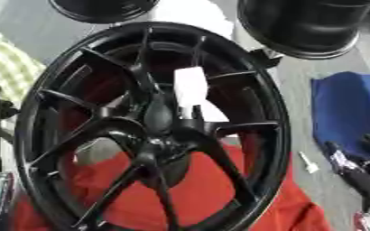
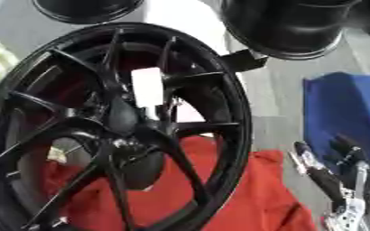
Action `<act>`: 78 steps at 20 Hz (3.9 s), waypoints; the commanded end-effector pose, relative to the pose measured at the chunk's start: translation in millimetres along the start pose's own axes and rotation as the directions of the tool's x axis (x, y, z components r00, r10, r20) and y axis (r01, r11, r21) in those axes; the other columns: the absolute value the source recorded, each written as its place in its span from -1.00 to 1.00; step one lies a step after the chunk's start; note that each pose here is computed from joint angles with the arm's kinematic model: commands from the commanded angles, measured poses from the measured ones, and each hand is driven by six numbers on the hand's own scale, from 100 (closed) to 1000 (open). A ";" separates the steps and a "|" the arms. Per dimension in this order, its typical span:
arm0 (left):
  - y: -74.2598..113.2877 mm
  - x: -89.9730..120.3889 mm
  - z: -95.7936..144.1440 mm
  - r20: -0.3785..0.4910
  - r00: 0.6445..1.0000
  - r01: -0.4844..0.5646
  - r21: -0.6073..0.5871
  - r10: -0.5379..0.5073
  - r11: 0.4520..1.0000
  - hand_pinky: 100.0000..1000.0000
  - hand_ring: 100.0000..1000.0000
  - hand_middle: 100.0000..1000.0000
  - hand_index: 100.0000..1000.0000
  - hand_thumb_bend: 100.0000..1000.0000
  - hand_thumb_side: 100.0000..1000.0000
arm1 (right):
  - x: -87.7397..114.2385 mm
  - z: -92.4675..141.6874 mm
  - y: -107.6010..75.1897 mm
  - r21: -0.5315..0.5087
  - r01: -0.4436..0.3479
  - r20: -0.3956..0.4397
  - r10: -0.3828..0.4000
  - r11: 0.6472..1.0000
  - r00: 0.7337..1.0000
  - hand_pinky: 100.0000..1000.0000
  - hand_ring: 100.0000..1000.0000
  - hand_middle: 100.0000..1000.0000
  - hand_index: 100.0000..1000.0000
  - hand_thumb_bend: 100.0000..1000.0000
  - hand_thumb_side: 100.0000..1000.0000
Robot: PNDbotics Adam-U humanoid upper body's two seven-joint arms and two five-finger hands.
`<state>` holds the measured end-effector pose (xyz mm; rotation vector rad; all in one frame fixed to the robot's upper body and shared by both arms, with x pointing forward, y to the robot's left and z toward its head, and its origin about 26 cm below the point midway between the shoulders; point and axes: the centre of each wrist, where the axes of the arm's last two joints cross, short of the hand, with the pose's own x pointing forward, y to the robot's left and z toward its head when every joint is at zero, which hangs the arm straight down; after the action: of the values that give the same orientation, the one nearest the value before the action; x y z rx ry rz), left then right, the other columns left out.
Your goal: Pull the pin out of the wheel hub.
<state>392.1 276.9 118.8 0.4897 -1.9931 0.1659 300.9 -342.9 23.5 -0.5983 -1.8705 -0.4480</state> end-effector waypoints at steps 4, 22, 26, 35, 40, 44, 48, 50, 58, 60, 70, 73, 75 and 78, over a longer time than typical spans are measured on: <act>5.9 6.9 -7.0 0.028 1.000 0.008 0.004 -0.008 1.000 0.28 -0.06 -0.15 0.43 -1.00 0.69 | 9.2 -9.4 -2.7 -0.024 0.011 0.036 -0.010 1.000 0.999 0.23 0.56 0.26 0.48 0.31 -0.70; 29.2 6.7 -9.8 -0.001 0.999 -0.034 -0.006 0.034 0.999 0.26 -0.06 -0.15 0.43 -1.00 0.80 | 116.1 -20.7 -73.0 0.332 -0.403 0.435 0.241 0.853 0.867 0.30 0.55 0.27 0.47 0.32 -0.70; 37.3 5.9 -9.1 0.008 1.000 -0.014 0.009 0.014 1.000 0.26 -0.06 -0.15 0.43 -1.00 0.78 | 145.6 -30.0 -74.6 0.374 -0.505 0.526 0.270 0.778 0.806 0.34 0.56 0.31 0.49 0.33 -0.68; 48.6 -2.0 -2.0 -0.011 1.000 0.018 0.035 -0.017 0.999 0.26 -0.07 -0.16 0.43 -1.00 0.78 | 197.8 -61.8 -42.7 0.373 -0.745 0.712 0.343 0.553 0.612 0.44 0.57 0.35 0.51 0.33 -0.61; 47.3 -5.4 1.5 -0.017 1.000 0.026 0.023 -0.025 0.999 0.26 -0.07 -0.16 0.43 -1.00 0.78 | 228.9 -72.3 -21.4 0.329 -0.857 0.822 0.327 0.397 0.467 0.51 0.60 0.39 0.52 0.31 -0.61; 45.3 -7.4 3.9 -0.023 0.999 0.030 0.009 -0.030 1.000 0.26 -0.07 -0.16 0.43 -1.00 0.78 | 261.2 -81.7 -12.0 0.303 -0.895 0.862 0.306 0.328 0.404 0.53 0.61 0.41 0.52 0.30 -0.62; 42.7 -11.0 6.9 -0.036 0.999 0.035 -0.009 -0.035 0.999 0.26 -0.07 -0.16 0.43 -1.00 0.78 | 277.5 -87.3 -1.5 0.327 -0.885 0.854 0.297 0.331 0.427 0.54 0.61 0.42 0.52 0.30 -0.63; 43.0 -13.1 8.2 -0.041 0.998 0.042 -0.015 -0.043 0.999 0.26 -0.07 -0.16 0.43 -1.00 0.77 | 282.3 -88.2 6.9 0.337 -0.880 0.859 0.273 0.335 0.433 0.54 0.61 0.43 0.52 0.30 -0.62; 43.6 -20.0 12.9 -0.060 0.996 0.058 -0.026 -0.059 0.998 0.26 -0.06 -0.16 0.43 -1.00 0.77 | 287.5 -87.5 53.0 0.384 -0.872 0.884 0.152 0.304 0.442 0.51 0.61 0.45 0.52 0.29 -0.64; 43.5 -22.0 14.3 -0.067 0.996 0.060 -0.027 -0.061 0.998 0.26 -0.06 -0.16 0.43 -1.00 0.77 | 286.7 -88.3 68.3 0.407 -0.865 0.881 0.123 0.294 0.456 0.50 0.62 0.45 0.52 0.29 -0.63; 43.4 -30.2 17.3 -0.101 0.993 0.054 -0.010 -0.055 0.998 0.26 -0.06 -0.16 0.44 -1.00 0.80 | 294.3 -100.8 129.8 0.423 -0.876 0.884 0.108 0.231 0.455 0.47 0.59 0.43 0.51 0.35 -0.66; 41.5 -30.5 17.6 -0.103 0.993 0.049 -0.013 -0.050 0.999 0.26 -0.06 -0.16 0.44 -1.00 0.80 | 292.6 -105.0 132.9 0.443 -0.883 0.879 0.119 0.156 0.462 0.45 0.59 0.44 0.52 0.34 -0.64; 38.8 -30.5 18.0 -0.104 0.994 0.044 -0.021 -0.046 0.999 0.27 -0.06 -0.16 0.44 -1.00 0.81 | 288.1 -103.3 139.1 0.467 -0.877 0.868 0.130 0.115 0.479 0.44 0.60 0.44 0.52 0.34 -0.65; 38.1 -30.7 18.1 -0.105 0.993 0.042 -0.023 -0.044 0.999 0.27 -0.06 -0.16 0.44 -1.00 0.81 | 291.1 -102.4 139.8 0.478 -0.875 0.864 0.134 0.081 0.485 0.44 0.60 0.44 0.52 0.34 -0.65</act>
<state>371.2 313.1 79.2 0.5015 -1.8543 0.1428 374.9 -228.5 323.3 -0.5735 -1.8577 1.5959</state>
